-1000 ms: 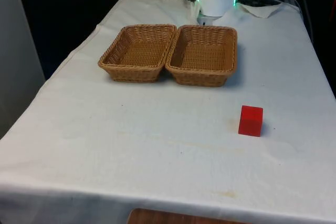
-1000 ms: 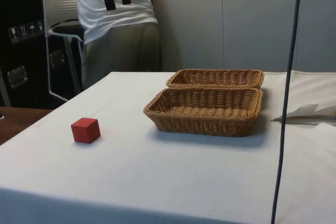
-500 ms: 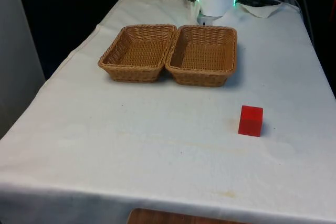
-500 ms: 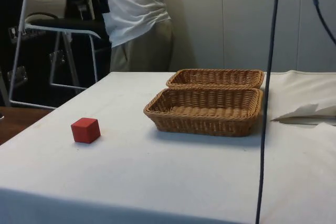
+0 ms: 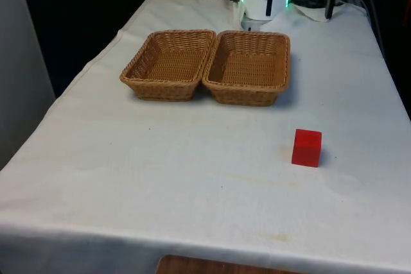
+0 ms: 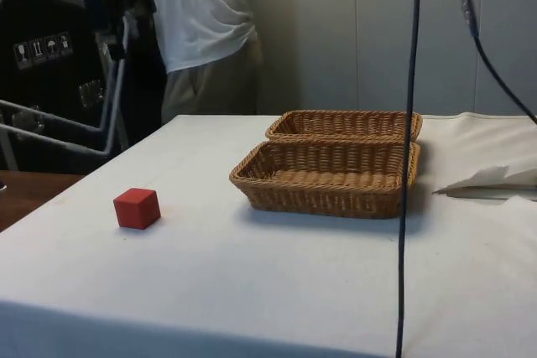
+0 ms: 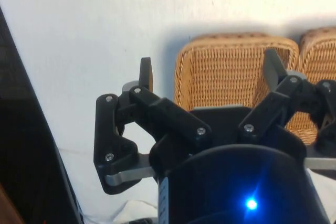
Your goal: Pick up the red cube and place it into the right basket.
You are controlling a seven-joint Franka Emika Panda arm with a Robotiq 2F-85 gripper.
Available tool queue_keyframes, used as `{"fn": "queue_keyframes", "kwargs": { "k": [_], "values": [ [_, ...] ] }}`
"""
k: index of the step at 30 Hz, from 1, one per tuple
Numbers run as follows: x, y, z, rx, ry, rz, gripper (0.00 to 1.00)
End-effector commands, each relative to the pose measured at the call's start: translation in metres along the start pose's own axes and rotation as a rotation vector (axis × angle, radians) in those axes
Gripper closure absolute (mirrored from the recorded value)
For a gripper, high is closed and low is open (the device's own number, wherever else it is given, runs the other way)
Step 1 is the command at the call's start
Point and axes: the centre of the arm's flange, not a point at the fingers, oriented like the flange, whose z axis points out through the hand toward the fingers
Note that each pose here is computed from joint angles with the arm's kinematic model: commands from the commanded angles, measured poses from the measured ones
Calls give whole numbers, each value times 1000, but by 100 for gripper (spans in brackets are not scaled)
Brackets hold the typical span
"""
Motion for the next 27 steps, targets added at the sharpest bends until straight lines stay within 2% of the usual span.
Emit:
{"fn": "queue_keyframes", "kwargs": {
  "k": [1, 7, 8, 9, 15, 17, 18, 24, 25, 26, 27],
  "values": [
    [2, -1, 5, 12, 8, -6, 0],
    [8, -2, 22, 19, 27, -29, 0],
    [7, -2, 21, 8, 18, -25, 0],
    [8, -2, 25, 18, 29, -34, 0],
    [14, -3, 42, 26, 49, -49, 0],
    [14, -3, 43, 16, 46, -46, 0],
    [17, -4, 49, 31, 50, -42, 0],
    [27, -7, 72, 55, 55, -11, 0],
    [25, -6, 67, 43, 57, -20, 0],
    [28, -8, 76, 59, 54, -5, 0],
    [30, -8, 79, 61, 54, -1, 0]
  ]
}}
